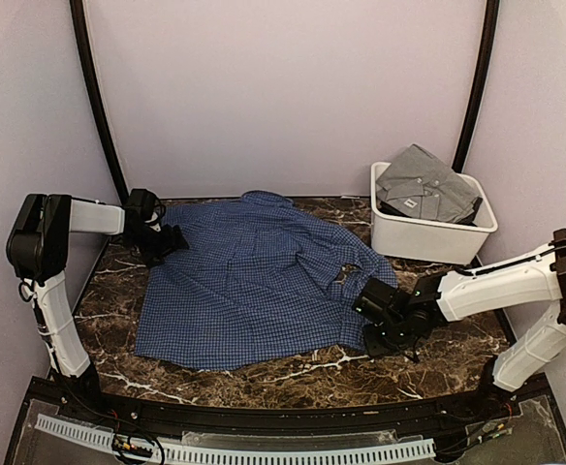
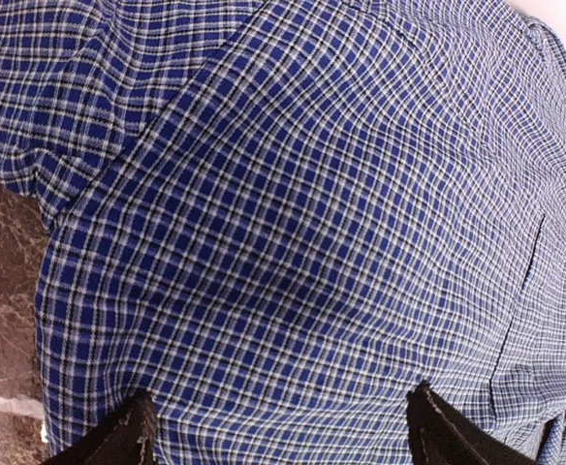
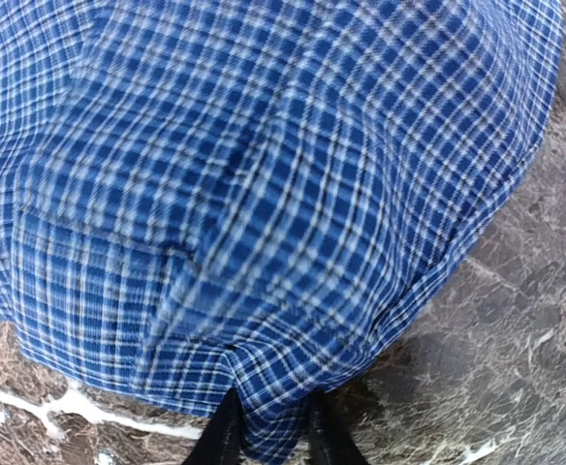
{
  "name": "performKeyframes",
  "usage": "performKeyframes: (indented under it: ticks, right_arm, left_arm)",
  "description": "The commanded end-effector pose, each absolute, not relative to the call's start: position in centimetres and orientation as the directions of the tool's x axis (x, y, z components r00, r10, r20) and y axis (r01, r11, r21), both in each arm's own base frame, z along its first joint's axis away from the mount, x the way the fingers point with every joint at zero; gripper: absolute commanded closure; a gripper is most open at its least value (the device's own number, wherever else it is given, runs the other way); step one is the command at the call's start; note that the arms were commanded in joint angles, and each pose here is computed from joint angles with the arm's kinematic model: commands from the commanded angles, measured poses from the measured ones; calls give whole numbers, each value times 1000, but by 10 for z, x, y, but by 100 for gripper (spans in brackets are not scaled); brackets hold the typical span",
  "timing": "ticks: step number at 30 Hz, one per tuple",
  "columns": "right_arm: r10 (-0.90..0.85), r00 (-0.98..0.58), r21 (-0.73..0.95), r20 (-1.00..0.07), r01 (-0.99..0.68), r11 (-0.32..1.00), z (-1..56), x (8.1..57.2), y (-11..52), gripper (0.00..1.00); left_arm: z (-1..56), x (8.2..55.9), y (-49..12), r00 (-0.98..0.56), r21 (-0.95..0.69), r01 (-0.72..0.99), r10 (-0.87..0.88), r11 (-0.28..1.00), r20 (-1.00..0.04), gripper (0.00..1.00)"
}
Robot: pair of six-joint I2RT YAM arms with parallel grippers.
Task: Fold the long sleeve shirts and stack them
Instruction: Flatten out the crumpled shirt at the center of the board.
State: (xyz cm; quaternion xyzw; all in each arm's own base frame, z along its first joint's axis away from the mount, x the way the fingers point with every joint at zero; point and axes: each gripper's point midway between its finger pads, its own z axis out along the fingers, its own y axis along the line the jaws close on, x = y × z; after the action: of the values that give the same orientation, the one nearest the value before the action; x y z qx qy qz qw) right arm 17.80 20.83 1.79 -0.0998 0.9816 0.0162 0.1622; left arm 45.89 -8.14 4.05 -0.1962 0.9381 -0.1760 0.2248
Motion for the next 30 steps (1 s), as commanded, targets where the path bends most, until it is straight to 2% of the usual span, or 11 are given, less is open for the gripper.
performKeyframes:
  ticks: [1,3,12,17,18,23,25,30]
  right_arm:
    - [-123,-933,-42,-340,-116,992,16,185,186,88]
    - [-91,-931,-51,-355,-78,996,24,189,174,100]
    - [132,-892,-123,-433,204,971,61,228,93,100]
    - [193,-860,-75,-472,257,963,74,257,88,100]
    - [188,-855,-69,-483,251,965,80,262,91,97]
    - [81,-827,-34,-556,119,992,118,272,122,57]
    - [14,-831,-17,-556,28,999,122,266,145,46]
    - [-195,-828,40,-525,-253,967,107,240,215,40]
  left_arm:
    - [47,448,-80,-837,-388,-292,-430,874,-339,12]
    - [46,448,-79,-837,-385,-293,-429,875,-338,12]
    - [45,447,-75,-840,-362,-300,-424,882,-338,11]
    - [45,447,-75,-842,-357,-297,-420,885,-339,12]
    - [46,447,-75,-842,-358,-297,-420,885,-339,12]
    - [51,448,-77,-843,-367,-283,-412,886,-345,12]
    - [55,448,-79,-844,-379,-274,-410,884,-345,12]
    - [76,443,-98,-855,-385,-204,-355,900,-378,11]
